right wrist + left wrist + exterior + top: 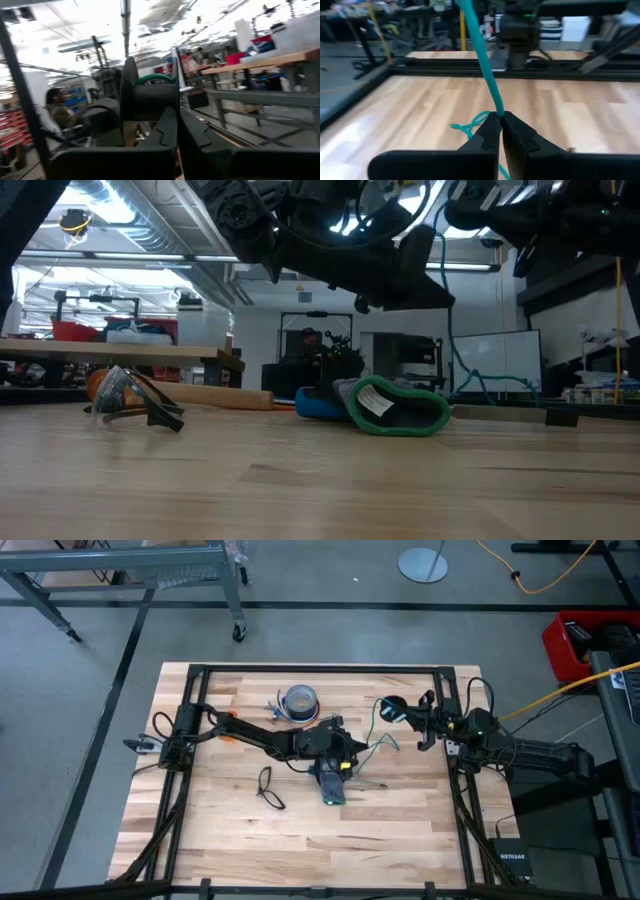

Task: Coil cords
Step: Coil the green wire on the black spool

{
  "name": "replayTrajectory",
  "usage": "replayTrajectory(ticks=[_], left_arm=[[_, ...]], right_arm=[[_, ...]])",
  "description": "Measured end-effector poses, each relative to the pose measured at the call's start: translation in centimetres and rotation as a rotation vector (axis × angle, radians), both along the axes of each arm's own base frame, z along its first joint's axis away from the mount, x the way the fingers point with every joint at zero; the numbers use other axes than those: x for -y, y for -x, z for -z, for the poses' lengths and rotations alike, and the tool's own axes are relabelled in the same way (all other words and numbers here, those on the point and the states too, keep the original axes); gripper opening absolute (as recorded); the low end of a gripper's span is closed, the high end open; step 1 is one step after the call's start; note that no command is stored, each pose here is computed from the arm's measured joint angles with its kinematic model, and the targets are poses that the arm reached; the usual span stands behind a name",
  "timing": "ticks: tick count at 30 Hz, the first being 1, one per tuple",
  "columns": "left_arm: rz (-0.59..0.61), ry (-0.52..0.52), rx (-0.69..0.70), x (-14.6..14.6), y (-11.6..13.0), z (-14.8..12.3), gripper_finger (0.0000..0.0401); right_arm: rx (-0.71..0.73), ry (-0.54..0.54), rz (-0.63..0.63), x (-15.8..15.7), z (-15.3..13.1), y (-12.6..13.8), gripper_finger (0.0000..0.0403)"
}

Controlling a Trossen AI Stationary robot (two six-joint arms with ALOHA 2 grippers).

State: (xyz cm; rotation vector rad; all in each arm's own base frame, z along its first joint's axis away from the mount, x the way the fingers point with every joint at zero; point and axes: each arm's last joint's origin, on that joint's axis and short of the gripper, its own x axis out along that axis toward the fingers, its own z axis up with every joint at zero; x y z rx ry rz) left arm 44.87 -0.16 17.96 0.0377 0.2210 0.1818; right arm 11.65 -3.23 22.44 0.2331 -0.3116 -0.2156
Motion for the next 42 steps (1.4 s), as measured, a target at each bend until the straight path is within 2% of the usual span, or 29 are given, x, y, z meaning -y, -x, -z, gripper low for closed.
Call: replayTrajectory(ticks=[6,13,16,23,27,34,42], left_arm=[[0.02,0.117,0.016,0.4,0.0,0.0,0.0001],[0.016,0.259,0.034,0.3,-0.1,0.0,0.0001],[0.049,0.302,0.056,0.4,-0.6,-0.6,0.0001],[0.118,0.297,0.055,0.7,-2.8,-0.9,0.0],[0.11,0.3,-0.003,0.7,-3.1,-1.2,0.0],[0.153,0.312,-0.003,0.8,-3.6,-2.5,0.0],[0.123,0.349,-0.118,0.6,-3.8,-2.7,0.0]], right_arm=[[-0.055,-0.033,0.077,0.5,0.7,-0.8,0.0001],[-0.081,-0.041,0.084,0.9,0.6,-2.3,0.0001],[-0.12,-0.052,0.095,1.2,0.5,-3.3,0.0001],[-0.212,-0.041,0.097,1.8,0.3,-5.6,0.0001],[-0.252,-0.034,0.094,2.0,0.5,-6.2,0.0001],[-0.343,-0.057,0.114,2.3,1.7,-6.9,0.0001],[-0.489,-0.088,0.03,2.0,3.3,-7.0,0.0001]])
